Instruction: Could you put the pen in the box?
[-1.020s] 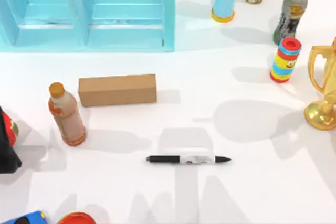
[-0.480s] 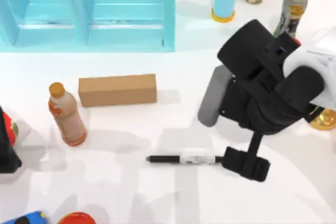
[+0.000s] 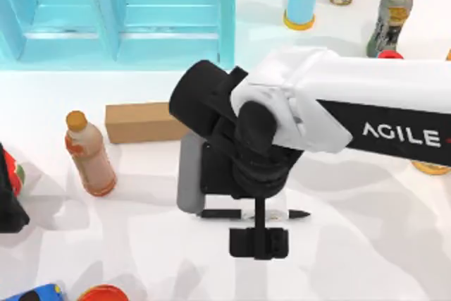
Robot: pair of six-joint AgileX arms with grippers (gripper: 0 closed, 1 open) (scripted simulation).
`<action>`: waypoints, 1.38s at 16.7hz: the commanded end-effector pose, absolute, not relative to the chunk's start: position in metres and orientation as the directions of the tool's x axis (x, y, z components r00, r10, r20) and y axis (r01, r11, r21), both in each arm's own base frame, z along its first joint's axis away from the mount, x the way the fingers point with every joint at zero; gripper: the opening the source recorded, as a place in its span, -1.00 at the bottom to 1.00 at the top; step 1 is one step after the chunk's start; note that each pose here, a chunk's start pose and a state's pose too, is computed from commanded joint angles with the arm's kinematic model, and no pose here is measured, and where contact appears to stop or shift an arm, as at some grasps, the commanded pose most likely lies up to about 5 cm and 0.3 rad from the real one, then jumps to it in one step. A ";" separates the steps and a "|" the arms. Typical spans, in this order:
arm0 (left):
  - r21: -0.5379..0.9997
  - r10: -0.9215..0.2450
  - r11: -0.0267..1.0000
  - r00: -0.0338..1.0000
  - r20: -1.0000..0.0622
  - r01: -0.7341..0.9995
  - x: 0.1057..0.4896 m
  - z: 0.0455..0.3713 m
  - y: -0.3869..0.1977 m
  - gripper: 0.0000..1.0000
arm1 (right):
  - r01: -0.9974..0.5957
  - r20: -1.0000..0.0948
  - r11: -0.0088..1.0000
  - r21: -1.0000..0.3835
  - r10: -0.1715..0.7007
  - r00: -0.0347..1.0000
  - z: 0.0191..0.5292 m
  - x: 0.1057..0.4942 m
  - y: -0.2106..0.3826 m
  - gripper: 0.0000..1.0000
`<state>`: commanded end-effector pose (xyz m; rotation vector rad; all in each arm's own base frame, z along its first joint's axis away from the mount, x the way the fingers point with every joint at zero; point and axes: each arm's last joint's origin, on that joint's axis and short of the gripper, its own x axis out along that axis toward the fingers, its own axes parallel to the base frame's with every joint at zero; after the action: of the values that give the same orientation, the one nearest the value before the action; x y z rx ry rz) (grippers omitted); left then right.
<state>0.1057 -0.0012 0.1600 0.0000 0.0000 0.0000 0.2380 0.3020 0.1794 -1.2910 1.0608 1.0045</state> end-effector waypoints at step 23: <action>0.000 0.000 1.000 1.000 0.000 0.000 0.106 0.160 -0.001 1.00 | -0.972 -0.972 0.018 -0.234 -0.008 0.234 0.083 0.260 0.306 0.70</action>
<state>0.1057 -0.0012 0.1600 0.0000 0.0000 0.0000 0.2599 0.3058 0.0828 -1.3029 1.0464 1.0173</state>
